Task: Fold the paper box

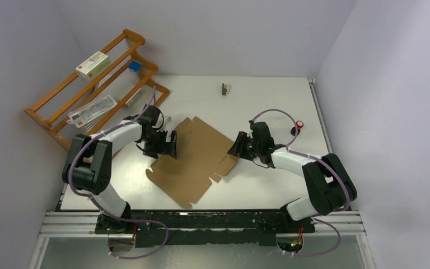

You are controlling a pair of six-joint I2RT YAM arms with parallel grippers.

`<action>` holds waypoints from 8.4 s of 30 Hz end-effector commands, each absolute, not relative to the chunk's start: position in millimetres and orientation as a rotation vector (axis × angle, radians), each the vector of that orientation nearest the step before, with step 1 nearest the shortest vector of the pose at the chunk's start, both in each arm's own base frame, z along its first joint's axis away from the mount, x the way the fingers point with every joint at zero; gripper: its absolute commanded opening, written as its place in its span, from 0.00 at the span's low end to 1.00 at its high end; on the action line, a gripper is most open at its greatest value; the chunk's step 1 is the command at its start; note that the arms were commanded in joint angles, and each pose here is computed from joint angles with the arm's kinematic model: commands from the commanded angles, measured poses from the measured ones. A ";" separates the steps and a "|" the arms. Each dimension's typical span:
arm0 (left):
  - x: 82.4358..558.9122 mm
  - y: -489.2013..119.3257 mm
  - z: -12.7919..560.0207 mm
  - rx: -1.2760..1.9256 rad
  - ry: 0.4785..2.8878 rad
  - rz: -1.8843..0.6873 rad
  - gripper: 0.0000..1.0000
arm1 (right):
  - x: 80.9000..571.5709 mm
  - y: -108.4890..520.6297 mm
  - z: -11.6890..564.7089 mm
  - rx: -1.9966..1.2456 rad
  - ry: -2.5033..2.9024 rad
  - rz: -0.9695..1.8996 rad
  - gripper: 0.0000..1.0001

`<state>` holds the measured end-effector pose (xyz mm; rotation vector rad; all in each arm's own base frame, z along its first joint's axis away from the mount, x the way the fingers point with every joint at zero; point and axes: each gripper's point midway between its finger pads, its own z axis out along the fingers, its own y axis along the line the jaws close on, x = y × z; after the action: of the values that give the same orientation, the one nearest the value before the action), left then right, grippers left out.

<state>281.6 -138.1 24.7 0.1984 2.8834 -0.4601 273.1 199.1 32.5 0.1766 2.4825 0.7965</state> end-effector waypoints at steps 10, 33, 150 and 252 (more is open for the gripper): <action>214.1 -167.9 58.6 0.060 2.757 -0.858 0.98 | 345.5 198.2 36.7 -0.085 2.458 0.666 0.58; 377.7 -153.1 94.8 0.183 2.611 -0.538 0.98 | 383.9 182.8 52.0 -0.073 2.426 0.731 0.79; 393.3 -183.6 91.2 0.080 2.585 -0.473 0.57 | 403.3 193.1 86.5 -0.107 2.332 0.707 0.62; 208.3 -180.3 56.3 -0.195 2.465 -0.793 0.75 | 251.3 168.3 53.1 0.068 2.321 0.919 0.63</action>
<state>199.7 -166.6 52.3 -0.1854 2.5125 -0.6743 253.2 159.4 49.8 0.0505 2.3586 0.8154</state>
